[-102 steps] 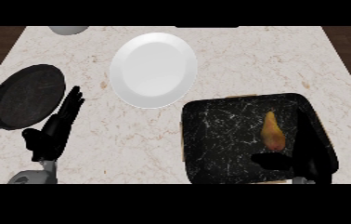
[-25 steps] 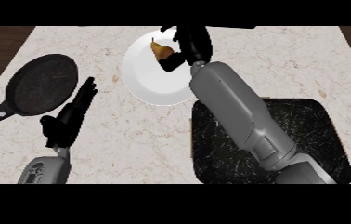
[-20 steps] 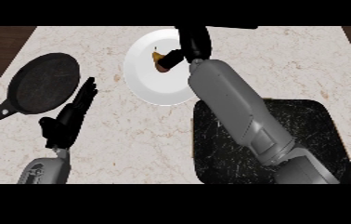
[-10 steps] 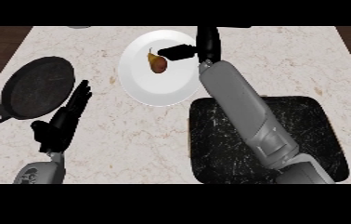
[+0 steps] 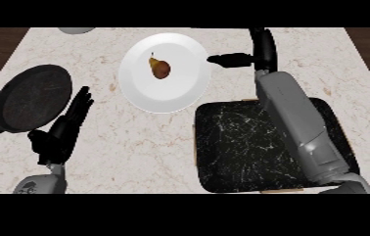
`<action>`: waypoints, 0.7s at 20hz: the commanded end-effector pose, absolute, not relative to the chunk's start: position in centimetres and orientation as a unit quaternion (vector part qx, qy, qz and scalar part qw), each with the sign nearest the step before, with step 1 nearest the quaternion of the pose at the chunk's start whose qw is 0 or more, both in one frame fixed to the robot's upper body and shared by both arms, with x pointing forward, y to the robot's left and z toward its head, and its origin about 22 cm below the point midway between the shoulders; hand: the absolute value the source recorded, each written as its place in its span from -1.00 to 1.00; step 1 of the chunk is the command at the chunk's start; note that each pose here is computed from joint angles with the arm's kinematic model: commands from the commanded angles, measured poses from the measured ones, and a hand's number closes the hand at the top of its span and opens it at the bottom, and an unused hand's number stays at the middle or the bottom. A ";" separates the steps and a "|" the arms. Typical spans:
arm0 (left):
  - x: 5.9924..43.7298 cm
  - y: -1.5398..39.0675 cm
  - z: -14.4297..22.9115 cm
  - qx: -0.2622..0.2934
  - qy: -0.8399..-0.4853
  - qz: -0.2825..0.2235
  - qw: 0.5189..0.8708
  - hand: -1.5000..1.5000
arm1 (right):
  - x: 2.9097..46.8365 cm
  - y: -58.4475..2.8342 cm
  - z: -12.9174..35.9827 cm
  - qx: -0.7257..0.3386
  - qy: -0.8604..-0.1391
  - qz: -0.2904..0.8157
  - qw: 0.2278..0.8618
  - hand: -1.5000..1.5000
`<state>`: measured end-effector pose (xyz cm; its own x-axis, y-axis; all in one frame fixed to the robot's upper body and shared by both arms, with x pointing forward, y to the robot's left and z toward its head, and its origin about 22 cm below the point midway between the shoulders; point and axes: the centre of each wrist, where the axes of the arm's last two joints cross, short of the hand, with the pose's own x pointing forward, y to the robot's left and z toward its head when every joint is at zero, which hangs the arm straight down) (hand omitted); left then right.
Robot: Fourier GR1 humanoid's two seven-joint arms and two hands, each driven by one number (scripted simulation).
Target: Pick the pear from the tray and place it in the plate
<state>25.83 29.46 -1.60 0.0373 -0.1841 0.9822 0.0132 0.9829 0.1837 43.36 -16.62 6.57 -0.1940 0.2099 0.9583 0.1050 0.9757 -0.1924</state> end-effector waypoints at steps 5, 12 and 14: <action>25.2 29.7 -1.8 0.071 -0.692 -0.075 0.715 0.00 | 43.2 -22.7 4.1 -0.069 -0.784 0.080 0.612 -1.00; 25.8 30.3 -2.1 0.067 -0.693 -0.063 0.715 0.00 | 42.4 -25.8 2.1 -0.089 -0.780 0.108 0.610 -1.00; 26.4 29.0 -1.2 0.054 -0.688 -0.077 0.720 0.00 | 41.4 -27.3 0.9 -0.084 -0.780 0.102 0.612 -1.00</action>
<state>25.82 29.65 -1.58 0.0386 -0.1864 0.9817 0.0194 0.9824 0.1858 42.15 -25.57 2.04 -0.2385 0.2529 0.9376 0.0086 0.9660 -0.2583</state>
